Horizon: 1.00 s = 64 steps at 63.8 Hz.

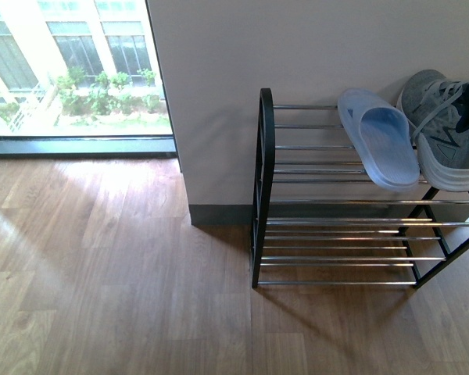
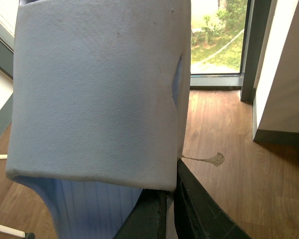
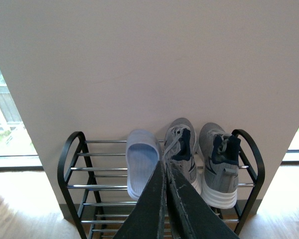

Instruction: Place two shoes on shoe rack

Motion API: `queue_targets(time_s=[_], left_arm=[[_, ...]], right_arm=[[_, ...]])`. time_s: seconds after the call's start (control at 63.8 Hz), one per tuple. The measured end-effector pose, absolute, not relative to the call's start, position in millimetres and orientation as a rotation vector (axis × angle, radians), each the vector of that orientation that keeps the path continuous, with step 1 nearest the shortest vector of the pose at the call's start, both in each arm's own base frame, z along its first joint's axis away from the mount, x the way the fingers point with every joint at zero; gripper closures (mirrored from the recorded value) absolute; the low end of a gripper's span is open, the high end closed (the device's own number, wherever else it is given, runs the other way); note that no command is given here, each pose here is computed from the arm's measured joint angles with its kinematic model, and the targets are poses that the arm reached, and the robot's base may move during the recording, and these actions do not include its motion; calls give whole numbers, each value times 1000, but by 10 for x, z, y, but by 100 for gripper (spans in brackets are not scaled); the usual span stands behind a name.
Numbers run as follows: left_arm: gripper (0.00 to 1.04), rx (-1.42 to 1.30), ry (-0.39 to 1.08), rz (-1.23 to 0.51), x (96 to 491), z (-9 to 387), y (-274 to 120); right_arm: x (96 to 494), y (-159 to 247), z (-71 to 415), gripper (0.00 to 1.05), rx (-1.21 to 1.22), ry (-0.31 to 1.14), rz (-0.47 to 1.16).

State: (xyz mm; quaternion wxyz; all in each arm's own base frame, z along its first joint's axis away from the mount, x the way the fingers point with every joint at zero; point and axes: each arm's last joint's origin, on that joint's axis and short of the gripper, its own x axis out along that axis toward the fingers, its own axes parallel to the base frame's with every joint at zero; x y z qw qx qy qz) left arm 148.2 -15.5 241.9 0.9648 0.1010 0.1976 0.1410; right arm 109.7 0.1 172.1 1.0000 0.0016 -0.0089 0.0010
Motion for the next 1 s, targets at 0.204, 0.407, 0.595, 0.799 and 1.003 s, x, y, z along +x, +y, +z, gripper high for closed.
queue_targets(time_s=[0.204,0.407,0.595,0.799,1.003], left_arm=[[103,204,400,286,1482,2419,-155],[103,204,400,285,1482,2419,-155],[103,204,400,285,1482,2419,-156],[103,205,400,285,1482,2419,-155],[103,204,398,287,1479,2422,-155]], right_arm=[[973,1,1691,103,3,-12,1],[971,1,1690,103,3,-12,0],[970,1,1690,80,3,-12,0],[970,2,1691,47,3,-12,4],[969,1,1690,10,3,-12,4]])
